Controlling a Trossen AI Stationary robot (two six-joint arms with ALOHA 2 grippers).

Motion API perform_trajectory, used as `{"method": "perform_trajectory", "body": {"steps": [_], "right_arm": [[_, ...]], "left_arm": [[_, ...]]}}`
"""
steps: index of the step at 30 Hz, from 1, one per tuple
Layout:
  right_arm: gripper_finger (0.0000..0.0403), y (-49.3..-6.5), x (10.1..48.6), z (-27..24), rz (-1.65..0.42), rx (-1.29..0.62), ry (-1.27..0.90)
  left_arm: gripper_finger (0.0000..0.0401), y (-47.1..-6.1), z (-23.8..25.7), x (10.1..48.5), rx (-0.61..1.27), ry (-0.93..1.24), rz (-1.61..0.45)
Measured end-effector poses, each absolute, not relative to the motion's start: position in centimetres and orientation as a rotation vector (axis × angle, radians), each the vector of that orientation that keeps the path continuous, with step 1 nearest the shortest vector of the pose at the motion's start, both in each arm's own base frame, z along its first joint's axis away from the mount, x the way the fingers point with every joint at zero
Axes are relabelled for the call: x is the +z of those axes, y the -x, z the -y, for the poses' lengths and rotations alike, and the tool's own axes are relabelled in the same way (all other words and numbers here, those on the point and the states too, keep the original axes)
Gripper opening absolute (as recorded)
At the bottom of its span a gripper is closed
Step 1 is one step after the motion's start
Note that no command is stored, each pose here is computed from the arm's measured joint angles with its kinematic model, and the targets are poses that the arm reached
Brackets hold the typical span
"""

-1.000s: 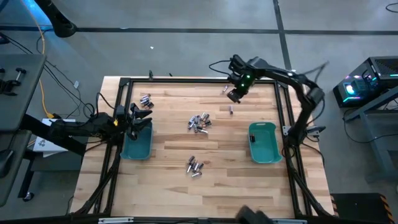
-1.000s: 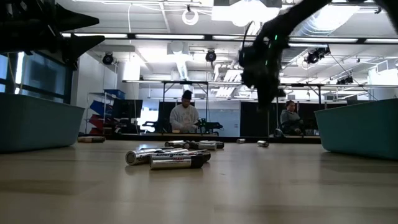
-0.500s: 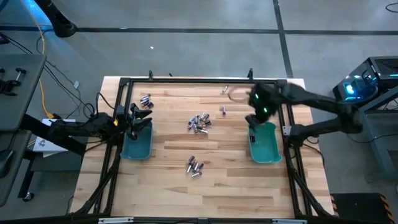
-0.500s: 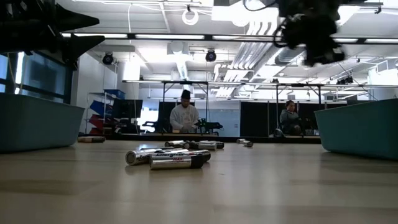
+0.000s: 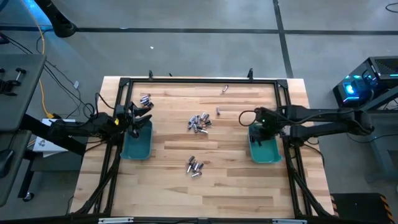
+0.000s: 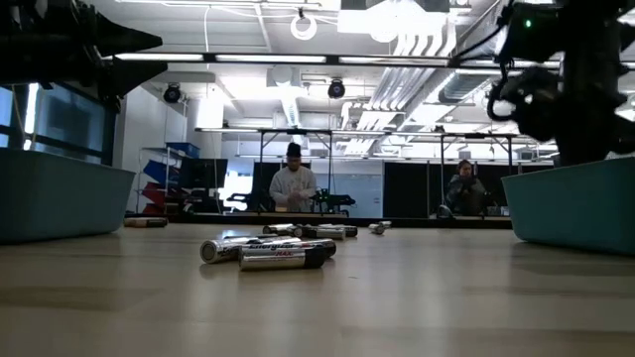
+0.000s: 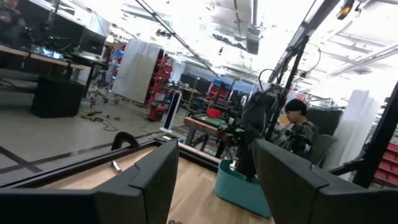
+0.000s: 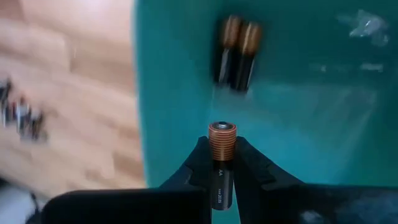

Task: Sort batteries
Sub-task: Put the black battery into the green bin

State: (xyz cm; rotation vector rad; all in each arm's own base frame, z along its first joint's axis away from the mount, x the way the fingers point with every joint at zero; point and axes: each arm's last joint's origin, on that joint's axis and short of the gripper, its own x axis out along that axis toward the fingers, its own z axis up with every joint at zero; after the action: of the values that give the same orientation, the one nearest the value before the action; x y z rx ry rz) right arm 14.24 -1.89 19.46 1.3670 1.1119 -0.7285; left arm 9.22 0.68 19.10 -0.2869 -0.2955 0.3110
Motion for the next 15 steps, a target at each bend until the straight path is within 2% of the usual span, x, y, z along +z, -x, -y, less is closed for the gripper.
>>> {"method": "perform_trajectory", "body": {"steps": [7,15], "right_arm": [[0.0017,-13.7,17.2,2.2,-1.011,-0.926,-1.337],[0.0026,-13.4,15.7,2.3,-1.001,-0.984,-1.313]], "left_arm": [[0.0202,-9.2,-0.7,19.2,0.309,0.29,0.31],[0.0202,-9.1,-0.7,19.5,0.305,0.296,0.333]]}}
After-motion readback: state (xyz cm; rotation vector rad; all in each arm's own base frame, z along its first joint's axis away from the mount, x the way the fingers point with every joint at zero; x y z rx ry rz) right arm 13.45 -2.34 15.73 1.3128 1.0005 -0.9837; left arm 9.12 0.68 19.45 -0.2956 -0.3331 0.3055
